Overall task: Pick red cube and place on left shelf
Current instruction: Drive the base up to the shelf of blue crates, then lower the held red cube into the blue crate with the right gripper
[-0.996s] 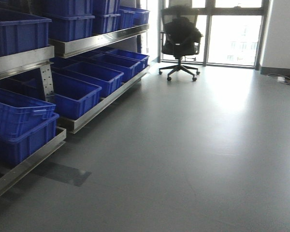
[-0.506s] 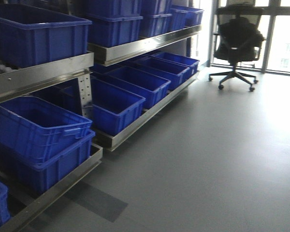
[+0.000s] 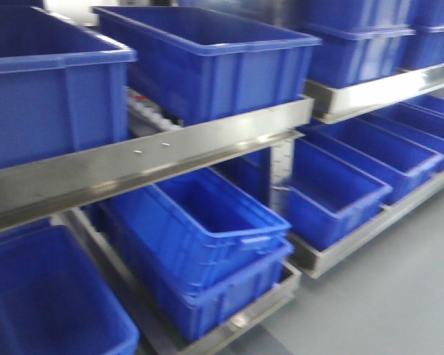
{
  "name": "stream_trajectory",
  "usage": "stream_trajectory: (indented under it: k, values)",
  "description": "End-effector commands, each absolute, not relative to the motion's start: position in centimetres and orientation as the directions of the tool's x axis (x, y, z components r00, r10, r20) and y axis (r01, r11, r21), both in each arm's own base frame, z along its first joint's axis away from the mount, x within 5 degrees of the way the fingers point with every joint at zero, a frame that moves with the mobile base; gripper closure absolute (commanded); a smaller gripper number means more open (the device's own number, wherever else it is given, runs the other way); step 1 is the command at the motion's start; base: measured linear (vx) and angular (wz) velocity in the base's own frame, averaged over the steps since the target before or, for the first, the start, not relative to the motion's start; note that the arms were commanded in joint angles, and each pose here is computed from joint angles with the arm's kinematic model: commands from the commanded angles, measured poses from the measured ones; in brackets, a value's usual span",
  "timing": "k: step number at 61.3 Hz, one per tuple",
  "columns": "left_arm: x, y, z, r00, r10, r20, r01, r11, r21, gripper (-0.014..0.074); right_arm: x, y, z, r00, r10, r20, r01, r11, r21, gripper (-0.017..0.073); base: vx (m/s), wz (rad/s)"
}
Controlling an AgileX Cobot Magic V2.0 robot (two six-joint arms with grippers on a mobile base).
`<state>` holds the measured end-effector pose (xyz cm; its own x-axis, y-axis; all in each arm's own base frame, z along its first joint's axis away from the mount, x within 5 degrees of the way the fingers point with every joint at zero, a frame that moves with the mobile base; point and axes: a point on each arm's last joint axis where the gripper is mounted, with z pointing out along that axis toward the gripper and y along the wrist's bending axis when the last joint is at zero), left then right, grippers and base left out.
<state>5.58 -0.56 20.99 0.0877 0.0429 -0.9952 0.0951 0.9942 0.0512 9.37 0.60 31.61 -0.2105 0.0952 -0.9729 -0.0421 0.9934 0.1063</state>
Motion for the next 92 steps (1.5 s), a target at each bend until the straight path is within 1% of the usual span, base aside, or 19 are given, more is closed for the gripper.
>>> stream_trajectory:
  k: [1,45,75,92]
  values:
    - [5.68,-0.52,20.95,0.140,0.033,-0.990,0.089,0.995,0.046,0.0488,9.60,0.50,33.26,-0.107,0.086,-0.991,-0.044,0.995,0.091,0.0506,0.33,0.69]
    - [5.68,-0.52,20.95,0.140,0.033,-0.990,0.089,0.995,0.046,0.0488,9.60,0.50,33.26,-0.107,0.086,-0.991,-0.044,0.995,0.091,0.0506,0.22,0.61]
    - [5.68,-0.52,20.95,0.140,0.033,-0.990,0.089,0.995,0.046,0.0488,9.60,0.50,33.26,-0.107,0.086,-0.991,-0.044,0.995,0.091,0.0506,0.07,0.34]
    - [5.68,-0.52,20.95,0.140,0.033,-0.990,0.089,0.995,0.046,0.0488,9.60,0.50,33.26,-0.107,0.086,-0.991,-0.044,0.995,0.091,0.0506,0.03,0.11]
